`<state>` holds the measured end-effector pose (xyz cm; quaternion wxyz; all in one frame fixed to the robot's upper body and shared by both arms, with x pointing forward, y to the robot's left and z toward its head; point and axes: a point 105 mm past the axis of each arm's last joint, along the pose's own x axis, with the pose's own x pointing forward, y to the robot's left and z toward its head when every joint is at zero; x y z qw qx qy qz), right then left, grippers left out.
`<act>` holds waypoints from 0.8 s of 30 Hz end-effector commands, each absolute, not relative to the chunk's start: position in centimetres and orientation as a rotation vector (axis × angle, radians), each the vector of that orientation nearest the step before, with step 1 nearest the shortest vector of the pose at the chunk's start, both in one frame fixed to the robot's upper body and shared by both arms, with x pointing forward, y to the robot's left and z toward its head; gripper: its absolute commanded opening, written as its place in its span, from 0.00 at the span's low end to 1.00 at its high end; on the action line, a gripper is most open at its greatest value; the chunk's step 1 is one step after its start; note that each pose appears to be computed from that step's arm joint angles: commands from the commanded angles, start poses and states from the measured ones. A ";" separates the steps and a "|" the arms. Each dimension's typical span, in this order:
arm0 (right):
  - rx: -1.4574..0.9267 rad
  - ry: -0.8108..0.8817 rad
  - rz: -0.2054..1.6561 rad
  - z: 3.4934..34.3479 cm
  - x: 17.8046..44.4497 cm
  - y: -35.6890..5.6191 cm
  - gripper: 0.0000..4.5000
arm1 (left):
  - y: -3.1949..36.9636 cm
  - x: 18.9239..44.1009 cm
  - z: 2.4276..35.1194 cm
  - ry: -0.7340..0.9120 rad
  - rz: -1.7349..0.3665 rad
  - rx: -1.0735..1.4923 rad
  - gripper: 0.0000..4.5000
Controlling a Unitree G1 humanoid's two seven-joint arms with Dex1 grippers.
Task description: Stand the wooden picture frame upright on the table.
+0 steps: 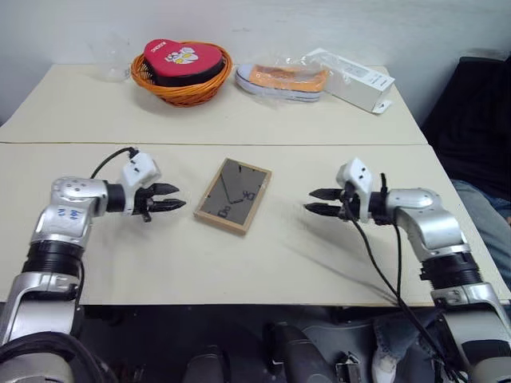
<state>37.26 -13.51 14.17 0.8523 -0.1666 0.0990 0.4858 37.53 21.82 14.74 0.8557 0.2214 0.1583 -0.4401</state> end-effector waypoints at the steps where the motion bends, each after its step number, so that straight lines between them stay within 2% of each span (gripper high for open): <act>1: -0.391 0.154 1.000 14.7 38.6 -11.9 0.10 | 20.5 38.4 15.2 0.295 -0.945 0.508 0.17; 2: -0.393 0.151 1.001 14.6 38.8 -11.6 0.03 | 20.0 38.3 15.0 0.295 -0.964 0.499 0.11; 3: -0.393 0.148 1.003 14.6 38.9 -11.1 0.00 | 19.5 38.3 14.8 0.297 -0.982 0.491 0.03; 4: -0.393 0.146 1.004 14.5 39.0 -10.8 0.00 | 19.1 38.2 14.6 0.300 -0.993 0.486 0.01; 8: -0.403 0.138 1.008 14.4 39.3 -9.7 0.00 | 17.0 37.5 13.9 0.313 -1.062 0.419 0.01; 11: -0.412 0.133 1.014 14.4 39.3 -9.3 0.00 | 14.3 35.6 13.8 0.295 -1.171 0.341 0.01; 15: -0.441 0.123 1.037 14.8 38.8 -9.3 0.00 | 13.4 34.5 14.4 0.309 -1.158 0.192 0.01; 17: -0.473 0.121 1.051 14.9 38.5 -9.4 0.00 | 13.8 34.0 14.3 0.368 -1.138 0.110 0.01; 20: -0.529 0.120 1.066 14.8 38.2 -9.4 0.00 | 14.7 33.0 13.6 0.518 -1.095 -0.048 0.14; 24: -0.624 0.113 1.073 14.7 38.0 -9.3 0.00 | 15.3 31.9 13.5 0.695 -1.033 -0.332 0.40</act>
